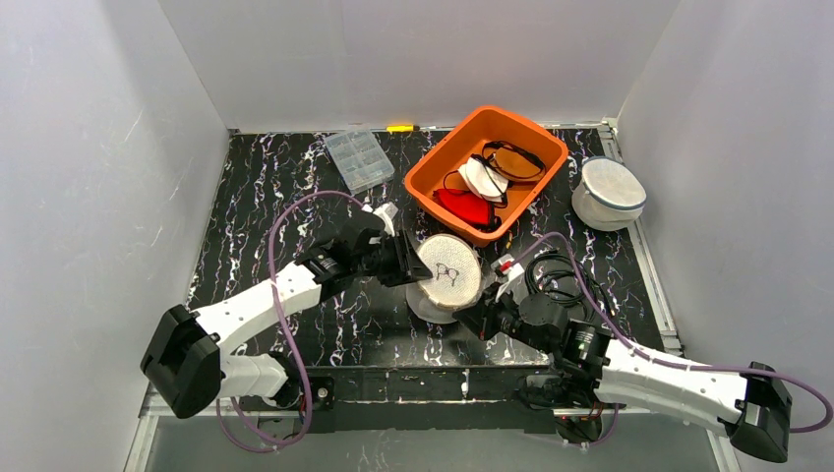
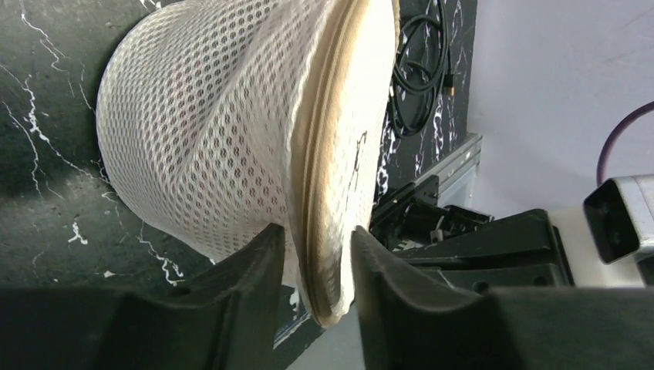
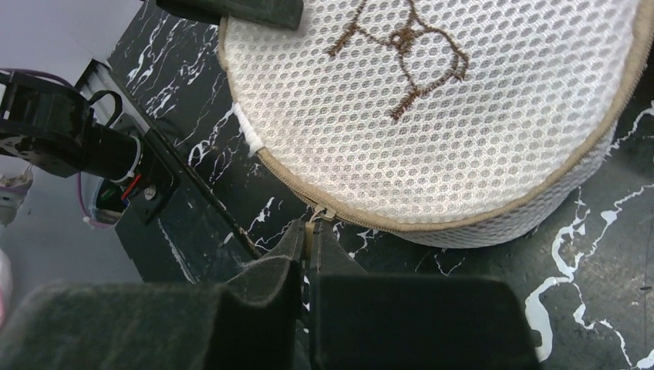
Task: Unzip the laundry bag and remove the bra
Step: Unzip the laundry bag at the center of the board.
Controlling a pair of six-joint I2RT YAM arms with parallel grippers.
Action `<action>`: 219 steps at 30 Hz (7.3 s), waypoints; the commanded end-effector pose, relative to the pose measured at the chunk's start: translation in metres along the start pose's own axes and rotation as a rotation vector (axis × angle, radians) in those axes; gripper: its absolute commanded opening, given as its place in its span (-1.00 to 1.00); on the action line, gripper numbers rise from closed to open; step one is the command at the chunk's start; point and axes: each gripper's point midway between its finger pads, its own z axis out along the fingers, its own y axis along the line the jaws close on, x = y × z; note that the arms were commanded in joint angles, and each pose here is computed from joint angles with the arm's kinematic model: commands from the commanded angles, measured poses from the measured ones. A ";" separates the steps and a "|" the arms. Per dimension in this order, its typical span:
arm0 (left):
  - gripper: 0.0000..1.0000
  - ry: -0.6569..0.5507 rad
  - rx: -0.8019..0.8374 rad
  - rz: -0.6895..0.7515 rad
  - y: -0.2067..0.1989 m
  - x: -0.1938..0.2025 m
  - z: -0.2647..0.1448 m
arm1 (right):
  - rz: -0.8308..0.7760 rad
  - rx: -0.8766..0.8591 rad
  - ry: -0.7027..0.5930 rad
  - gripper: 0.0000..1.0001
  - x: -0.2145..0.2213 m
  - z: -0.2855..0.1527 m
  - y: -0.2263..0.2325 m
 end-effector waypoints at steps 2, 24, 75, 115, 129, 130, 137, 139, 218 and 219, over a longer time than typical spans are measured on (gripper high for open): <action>0.14 -0.022 0.015 0.050 -0.004 -0.009 -0.003 | 0.084 0.005 -0.116 -0.97 -0.018 0.002 0.000; 0.38 -0.158 -0.044 -0.150 0.007 0.039 -0.044 | 0.268 -0.127 -0.133 -0.97 -0.023 0.028 0.041; -1.00 -0.133 -0.149 0.090 0.014 0.031 -0.044 | -0.050 -0.060 -0.042 -0.97 -0.023 -0.006 0.039; 0.52 -0.149 0.017 -0.070 0.009 0.047 -0.054 | 0.107 -0.231 -0.061 -0.97 -0.021 0.034 0.085; -0.22 -0.194 -0.069 -0.108 0.025 0.041 -0.036 | 0.134 -0.283 -0.068 -0.97 -0.022 0.037 0.098; -0.29 -0.198 -0.075 -0.107 0.026 0.040 -0.037 | 0.134 -0.287 -0.070 -0.97 -0.022 0.037 0.098; -0.96 -0.223 -0.141 -0.079 0.035 0.035 -0.043 | 0.120 -0.285 -0.060 -0.97 -0.021 0.033 0.097; -1.00 -0.240 -0.156 -0.077 0.039 0.033 -0.048 | 0.110 -0.274 -0.054 -0.97 -0.021 0.030 0.094; -0.29 -0.287 -0.218 -0.161 0.030 0.042 -0.049 | 0.156 -0.307 -0.099 -0.97 -0.028 0.025 0.103; -0.35 -0.289 -0.227 -0.157 0.030 0.041 -0.050 | 0.156 -0.304 -0.098 -0.97 -0.028 0.024 0.103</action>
